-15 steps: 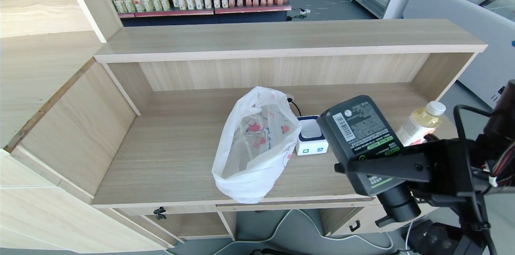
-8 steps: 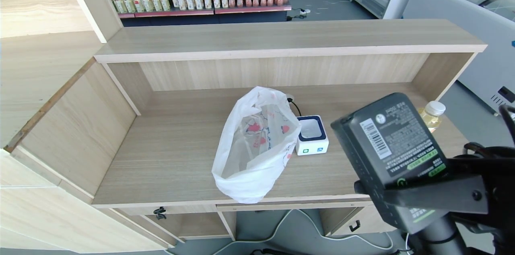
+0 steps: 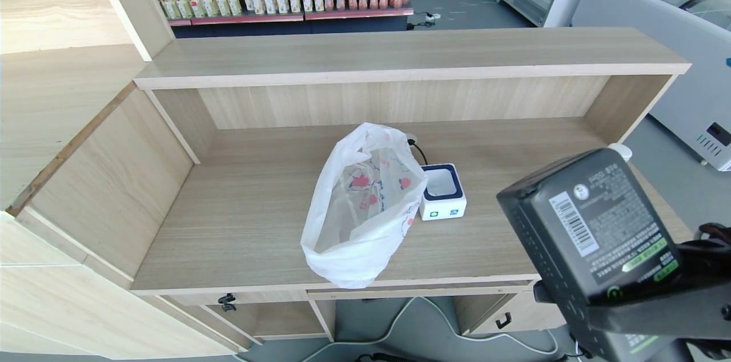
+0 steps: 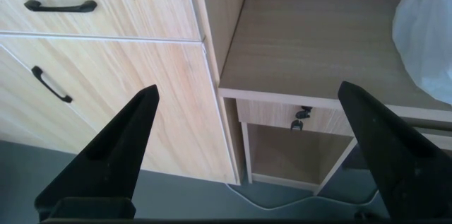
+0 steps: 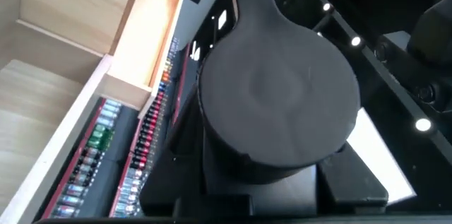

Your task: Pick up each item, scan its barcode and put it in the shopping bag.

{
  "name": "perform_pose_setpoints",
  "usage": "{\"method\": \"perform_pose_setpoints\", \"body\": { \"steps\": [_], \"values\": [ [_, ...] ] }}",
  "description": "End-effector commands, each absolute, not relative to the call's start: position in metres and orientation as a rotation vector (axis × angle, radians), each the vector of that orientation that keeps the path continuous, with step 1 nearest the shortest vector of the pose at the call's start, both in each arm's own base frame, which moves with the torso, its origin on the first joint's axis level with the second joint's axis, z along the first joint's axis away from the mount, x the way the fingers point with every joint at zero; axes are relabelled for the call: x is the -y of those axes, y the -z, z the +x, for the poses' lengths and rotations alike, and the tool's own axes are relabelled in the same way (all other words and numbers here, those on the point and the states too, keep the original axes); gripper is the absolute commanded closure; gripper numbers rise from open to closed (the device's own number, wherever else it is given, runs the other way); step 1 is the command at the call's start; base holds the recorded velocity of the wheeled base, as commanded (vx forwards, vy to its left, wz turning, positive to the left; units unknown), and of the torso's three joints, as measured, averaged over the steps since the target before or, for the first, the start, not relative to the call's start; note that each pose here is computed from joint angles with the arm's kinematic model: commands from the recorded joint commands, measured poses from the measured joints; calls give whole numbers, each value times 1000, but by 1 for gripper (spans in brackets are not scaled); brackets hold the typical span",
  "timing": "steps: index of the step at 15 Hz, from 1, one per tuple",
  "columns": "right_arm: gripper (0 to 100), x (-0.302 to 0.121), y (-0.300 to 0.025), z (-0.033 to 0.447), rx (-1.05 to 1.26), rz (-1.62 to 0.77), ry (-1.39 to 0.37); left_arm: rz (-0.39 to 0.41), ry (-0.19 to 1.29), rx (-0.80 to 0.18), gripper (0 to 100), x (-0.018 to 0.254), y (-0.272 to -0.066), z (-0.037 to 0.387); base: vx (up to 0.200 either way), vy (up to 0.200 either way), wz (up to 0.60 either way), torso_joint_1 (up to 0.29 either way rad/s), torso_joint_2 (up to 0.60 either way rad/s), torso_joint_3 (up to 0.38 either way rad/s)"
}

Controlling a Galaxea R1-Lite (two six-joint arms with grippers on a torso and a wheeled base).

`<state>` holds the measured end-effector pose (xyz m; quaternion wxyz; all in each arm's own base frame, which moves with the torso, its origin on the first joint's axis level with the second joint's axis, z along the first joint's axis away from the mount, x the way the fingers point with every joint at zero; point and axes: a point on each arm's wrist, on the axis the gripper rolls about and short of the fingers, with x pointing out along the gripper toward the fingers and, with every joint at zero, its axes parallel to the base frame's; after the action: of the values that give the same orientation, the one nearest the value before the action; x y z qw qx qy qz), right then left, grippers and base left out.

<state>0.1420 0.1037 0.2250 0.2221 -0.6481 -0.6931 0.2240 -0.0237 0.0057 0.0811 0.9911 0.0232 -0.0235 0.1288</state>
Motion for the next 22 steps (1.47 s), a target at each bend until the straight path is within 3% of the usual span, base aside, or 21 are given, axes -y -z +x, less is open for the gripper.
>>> {"method": "perform_pose_setpoints", "body": {
  "steps": [1, 10, 11, 12, 13, 14, 15, 16, 19, 22],
  "values": [
    [100, -102, -222, 139, 1905, -1792, -651, 46, -259, 48, 0, -6, -81, -24, 0, 0, 0, 0, 0, 0],
    [100, -102, -231, 143, 1824, -1764, -735, 46, -259, 48, 0, -6, -81, -24, 0, 0, 0, 0, 0, 0],
    [100, -95, -243, 151, 1714, -1772, -727, 46, -258, 48, 0, -6, -81, -24, 0, 0, 0, 0, 0, 0],
    [100, -76, -260, 164, 1469, -1780, -697, 46, -259, 48, 0, -6, -81, -24, 0, 0, 0, 0, 0, 0],
    [100, -44, -265, 174, 1036, -1666, -669, 46, -259, 48, 0, -6, -81, -24, 0, 0, 0, 0, 0, 0],
    [100, -29, -264, 174, 846, -1564, -635, 46, -259, 48, 0, -6, -81, -24, 0, 0, 0, 0, 0, 0],
    [100, -5, -259, 170, 481, -1272, -493, 46, -259, 48, 0, -6, -81, -24, 0, 0, 0, 0, 0, 0],
    [100, 2, -253, 172, 302, -1052, -390, 46, -259, 48, 0, -6, -81, -24, 0, 0, 0, 0, 0, 0],
    [100, 35, -239, 179, -13, -718, 60, 46, -259, 48, 0, -6, -81, -24, 0, 0, 0, 0, 0, 0],
    [100, 48, -222, 172, -88, -586, 188, 46, -259, 48, 0, -6, -81, -24, 0, 0, 0, 0, 0, 0]
  ]
}}
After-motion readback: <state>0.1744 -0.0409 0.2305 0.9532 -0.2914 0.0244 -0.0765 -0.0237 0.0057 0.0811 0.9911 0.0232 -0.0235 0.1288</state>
